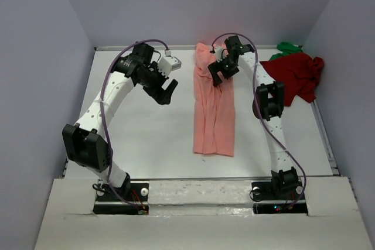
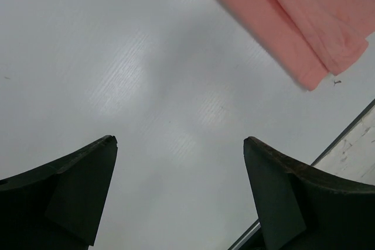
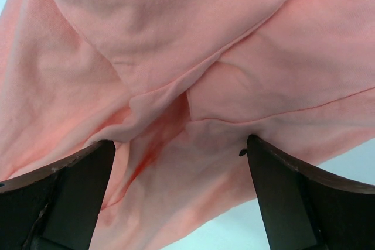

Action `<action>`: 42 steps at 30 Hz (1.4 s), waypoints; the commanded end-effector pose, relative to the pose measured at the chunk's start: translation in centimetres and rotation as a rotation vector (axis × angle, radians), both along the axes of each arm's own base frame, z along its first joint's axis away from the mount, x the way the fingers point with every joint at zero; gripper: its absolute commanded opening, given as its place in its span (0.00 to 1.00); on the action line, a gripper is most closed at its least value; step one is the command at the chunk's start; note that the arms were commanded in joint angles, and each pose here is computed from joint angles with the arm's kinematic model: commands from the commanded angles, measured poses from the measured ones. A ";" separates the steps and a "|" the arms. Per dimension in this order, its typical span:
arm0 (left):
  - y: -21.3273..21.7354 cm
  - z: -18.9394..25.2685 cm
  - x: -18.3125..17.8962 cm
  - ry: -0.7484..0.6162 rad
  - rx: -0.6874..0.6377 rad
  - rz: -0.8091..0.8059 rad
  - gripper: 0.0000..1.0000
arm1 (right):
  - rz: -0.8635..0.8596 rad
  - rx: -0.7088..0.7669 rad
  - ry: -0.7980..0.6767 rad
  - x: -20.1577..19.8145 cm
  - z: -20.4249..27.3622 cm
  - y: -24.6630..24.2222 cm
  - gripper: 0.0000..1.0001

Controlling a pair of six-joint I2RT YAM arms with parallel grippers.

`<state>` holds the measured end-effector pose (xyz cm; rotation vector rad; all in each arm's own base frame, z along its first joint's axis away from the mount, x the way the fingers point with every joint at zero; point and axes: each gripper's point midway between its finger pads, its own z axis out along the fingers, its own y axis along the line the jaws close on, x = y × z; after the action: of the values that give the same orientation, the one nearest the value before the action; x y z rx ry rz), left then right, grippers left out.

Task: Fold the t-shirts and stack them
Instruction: Fold the tshirt

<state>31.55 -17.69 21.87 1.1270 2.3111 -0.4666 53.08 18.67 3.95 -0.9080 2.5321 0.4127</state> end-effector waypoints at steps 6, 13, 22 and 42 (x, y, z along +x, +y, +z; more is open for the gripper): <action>3.9 -1.8 1.7 0.002 -0.013 0.220 0.99 | 0.010 0.088 -0.263 6.2 1.9 2.6 1.00; 4.2 -3.1 2.2 0.027 0.002 0.255 0.99 | -0.008 0.069 -0.369 6.8 6.3 1.8 1.00; 2.8 -2.9 2.6 0.039 -0.041 0.213 0.99 | -0.005 0.062 -0.417 -4.1 17.4 -1.5 1.00; 0.7 -9.6 3.7 -0.034 0.074 0.214 0.99 | 0.318 -0.040 0.150 -25.4 6.9 2.4 0.84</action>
<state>31.83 -19.84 10.36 1.0928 2.4720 -0.4298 29.15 19.82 10.98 -1.2469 2.5720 0.5997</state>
